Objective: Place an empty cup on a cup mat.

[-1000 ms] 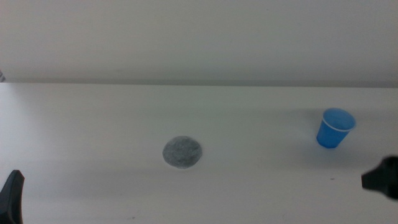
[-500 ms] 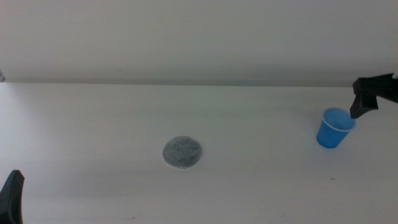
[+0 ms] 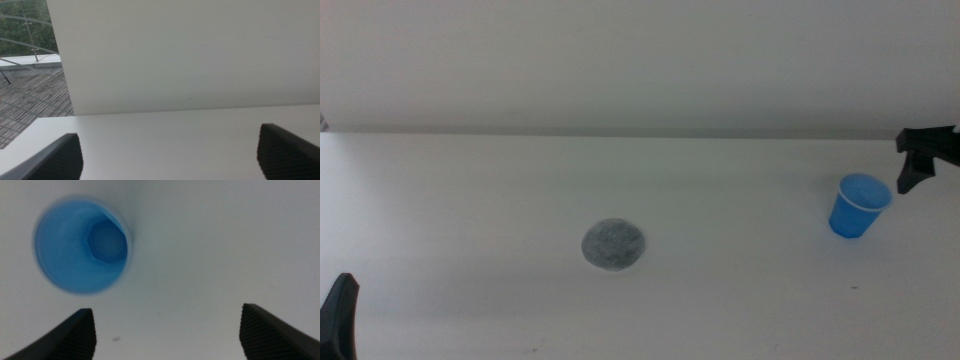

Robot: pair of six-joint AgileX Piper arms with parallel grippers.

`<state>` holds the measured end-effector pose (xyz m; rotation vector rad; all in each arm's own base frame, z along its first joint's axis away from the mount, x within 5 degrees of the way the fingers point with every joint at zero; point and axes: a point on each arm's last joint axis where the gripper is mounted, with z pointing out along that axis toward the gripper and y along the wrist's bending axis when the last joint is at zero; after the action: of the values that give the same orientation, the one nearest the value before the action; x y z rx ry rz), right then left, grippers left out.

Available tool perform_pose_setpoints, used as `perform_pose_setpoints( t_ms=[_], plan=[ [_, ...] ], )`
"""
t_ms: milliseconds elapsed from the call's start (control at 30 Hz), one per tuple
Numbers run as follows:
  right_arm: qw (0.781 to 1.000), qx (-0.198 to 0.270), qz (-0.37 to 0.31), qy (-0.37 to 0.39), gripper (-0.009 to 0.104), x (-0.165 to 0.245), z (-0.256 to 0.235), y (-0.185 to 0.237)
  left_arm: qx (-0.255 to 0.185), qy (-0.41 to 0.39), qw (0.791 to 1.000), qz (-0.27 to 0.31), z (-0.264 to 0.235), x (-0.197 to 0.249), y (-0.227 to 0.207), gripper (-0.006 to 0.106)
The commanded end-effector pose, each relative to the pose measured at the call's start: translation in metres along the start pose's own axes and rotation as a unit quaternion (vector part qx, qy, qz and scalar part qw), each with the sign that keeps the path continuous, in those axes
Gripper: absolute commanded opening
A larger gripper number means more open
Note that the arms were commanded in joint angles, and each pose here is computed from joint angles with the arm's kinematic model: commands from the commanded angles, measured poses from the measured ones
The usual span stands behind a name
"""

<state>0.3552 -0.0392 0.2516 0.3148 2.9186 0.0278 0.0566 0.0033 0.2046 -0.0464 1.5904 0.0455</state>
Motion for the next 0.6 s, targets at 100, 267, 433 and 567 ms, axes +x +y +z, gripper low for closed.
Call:
perform_pose_setpoints(
  t_ms=[100, 267, 433, 567],
  plan=[
    [1.000, -0.004, 0.011, -0.016, 0.074, -0.013, 0.023, 0.000, 0.004, -0.005, 1.000, 0.000, -0.001, 0.011, 0.000, 0.094],
    [0.999, -0.018, 0.021, -0.029, 0.074, -0.020, 0.041, 0.003, 0.004, -0.005, 1.000, 0.000, -0.001, 0.011, 0.000, 0.094],
    [0.999, -0.029, 0.030, -0.022, 0.071, -0.023, 0.054, 0.005, 0.004, -0.005, 1.000, 0.000, -0.001, 0.011, 0.000, 0.094],
    [0.999, -0.028, 0.032, -0.010, 0.070, -0.023, 0.067, 0.005, 0.004, -0.005, 1.000, 0.000, -0.001, 0.011, 0.000, 0.094]
  ],
)
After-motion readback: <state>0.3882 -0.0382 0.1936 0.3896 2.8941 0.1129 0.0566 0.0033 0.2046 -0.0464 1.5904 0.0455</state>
